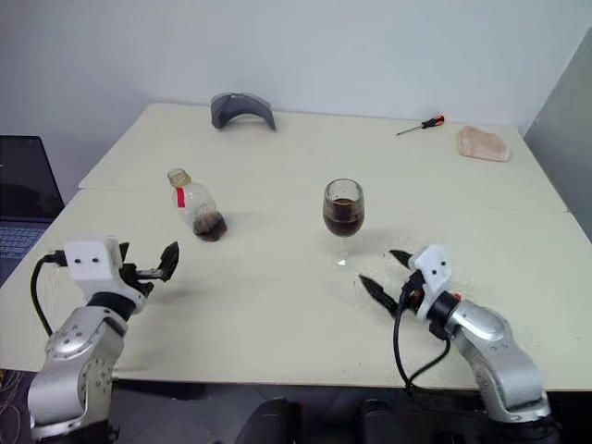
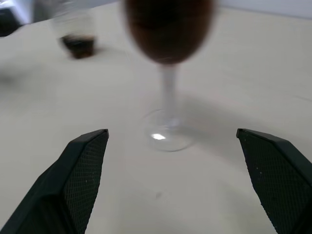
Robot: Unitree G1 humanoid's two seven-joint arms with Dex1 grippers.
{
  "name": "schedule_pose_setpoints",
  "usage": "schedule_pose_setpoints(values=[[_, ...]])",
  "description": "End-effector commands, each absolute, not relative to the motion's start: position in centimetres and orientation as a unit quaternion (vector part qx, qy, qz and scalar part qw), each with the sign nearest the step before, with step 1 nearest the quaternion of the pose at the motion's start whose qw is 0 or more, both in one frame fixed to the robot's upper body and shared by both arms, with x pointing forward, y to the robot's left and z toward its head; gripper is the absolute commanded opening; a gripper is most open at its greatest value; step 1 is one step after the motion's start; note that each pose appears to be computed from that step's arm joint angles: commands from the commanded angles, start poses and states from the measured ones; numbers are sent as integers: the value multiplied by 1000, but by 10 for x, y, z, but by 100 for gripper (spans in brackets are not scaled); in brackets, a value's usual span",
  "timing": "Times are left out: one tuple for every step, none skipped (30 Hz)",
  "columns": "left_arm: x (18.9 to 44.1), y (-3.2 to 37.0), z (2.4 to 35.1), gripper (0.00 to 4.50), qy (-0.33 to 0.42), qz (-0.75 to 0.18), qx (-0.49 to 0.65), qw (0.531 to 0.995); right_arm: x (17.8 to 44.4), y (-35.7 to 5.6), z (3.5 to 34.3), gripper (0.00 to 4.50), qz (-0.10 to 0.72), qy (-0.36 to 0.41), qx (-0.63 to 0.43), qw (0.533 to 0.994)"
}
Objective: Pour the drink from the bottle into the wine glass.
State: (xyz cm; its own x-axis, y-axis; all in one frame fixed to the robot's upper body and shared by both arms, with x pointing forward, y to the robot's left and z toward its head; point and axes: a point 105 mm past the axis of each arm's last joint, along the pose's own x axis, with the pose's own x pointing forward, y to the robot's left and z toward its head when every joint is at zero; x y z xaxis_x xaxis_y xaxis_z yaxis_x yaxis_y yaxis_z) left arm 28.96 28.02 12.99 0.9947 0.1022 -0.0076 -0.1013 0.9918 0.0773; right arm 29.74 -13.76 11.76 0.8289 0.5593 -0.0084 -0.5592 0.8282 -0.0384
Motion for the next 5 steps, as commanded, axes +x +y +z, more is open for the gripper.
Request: schedule_pose_setpoints(values=[[285, 273, 145, 446, -33, 47, 48, 997, 311, -149, 136, 450, 237, -65, -13, 969], [284, 271, 144, 446, -36, 46, 44, 997, 313, -148, 137, 450, 236, -70, -8, 969], [283, 271, 143, 446, -37, 47, 44, 997, 314, -147, 139, 450, 239, -75, -4, 968], [282, 271, 143, 446, -40, 48, 45, 997, 316, -145, 141, 450, 241, -79, -5, 967], [282, 271, 143, 446, -45, 46, 46, 997, 317, -144, 142, 450, 246, -80, -2, 966]])
